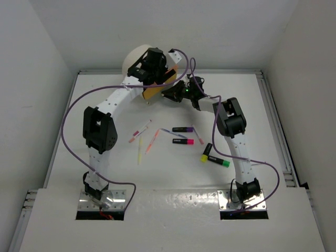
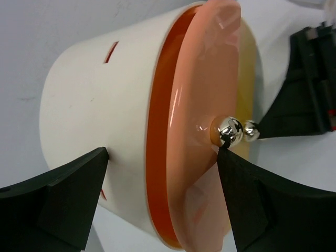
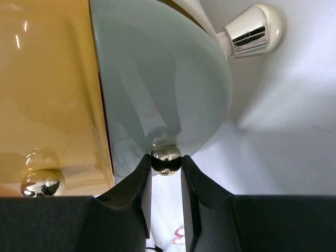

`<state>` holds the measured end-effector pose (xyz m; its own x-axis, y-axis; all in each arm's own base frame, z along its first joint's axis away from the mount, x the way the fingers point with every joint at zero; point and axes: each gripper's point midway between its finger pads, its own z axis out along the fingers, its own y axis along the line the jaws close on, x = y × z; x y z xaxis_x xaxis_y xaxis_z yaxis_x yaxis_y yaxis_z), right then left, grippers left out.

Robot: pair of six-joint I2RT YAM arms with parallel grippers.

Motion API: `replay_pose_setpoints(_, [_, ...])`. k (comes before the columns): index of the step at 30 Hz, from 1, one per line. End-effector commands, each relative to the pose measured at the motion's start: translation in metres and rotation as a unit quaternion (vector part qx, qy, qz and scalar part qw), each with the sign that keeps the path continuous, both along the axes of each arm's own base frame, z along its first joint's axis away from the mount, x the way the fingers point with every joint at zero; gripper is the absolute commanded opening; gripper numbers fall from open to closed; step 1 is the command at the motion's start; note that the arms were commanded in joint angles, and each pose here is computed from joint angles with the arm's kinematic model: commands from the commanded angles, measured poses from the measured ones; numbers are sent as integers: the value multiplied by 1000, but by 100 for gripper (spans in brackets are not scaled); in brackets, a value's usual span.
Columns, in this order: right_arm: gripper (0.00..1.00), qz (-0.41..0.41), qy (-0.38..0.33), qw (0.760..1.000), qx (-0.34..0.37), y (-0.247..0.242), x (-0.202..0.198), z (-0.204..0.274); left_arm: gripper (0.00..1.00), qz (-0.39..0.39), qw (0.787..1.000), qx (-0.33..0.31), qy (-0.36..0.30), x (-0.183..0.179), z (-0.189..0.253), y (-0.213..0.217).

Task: Sort the stationery into containers
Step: Open the drawer in the storage box.

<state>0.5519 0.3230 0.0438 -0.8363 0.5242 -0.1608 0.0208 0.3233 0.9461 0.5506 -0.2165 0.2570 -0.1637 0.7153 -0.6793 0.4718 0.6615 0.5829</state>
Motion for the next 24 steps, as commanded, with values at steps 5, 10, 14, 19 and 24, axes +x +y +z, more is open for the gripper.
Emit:
replay_pose_setpoints(5, [0, 0, -36, 999, 2, -5, 6, 36, 91, 42, 996, 2, -75, 22, 41, 18])
replay_pose_setpoints(10, [0, 3, -37, 999, 7, -5, 2, 40, 90, 41, 997, -3, -72, 22, 42, 19])
replay_pose_setpoints(14, [0, 5, -32, 999, 9, -7, -3, 40, 90, 48, 997, 0, -62, 21, 35, 22])
replay_pose_setpoints(19, [0, 8, -31, 999, 12, -9, -9, 42, 89, 55, 997, 2, -52, 21, 30, 27])
replay_pose_setpoints(24, [0, 10, -30, 999, 15, -15, -14, 46, 89, 56, 997, 2, -47, 22, 26, 30])
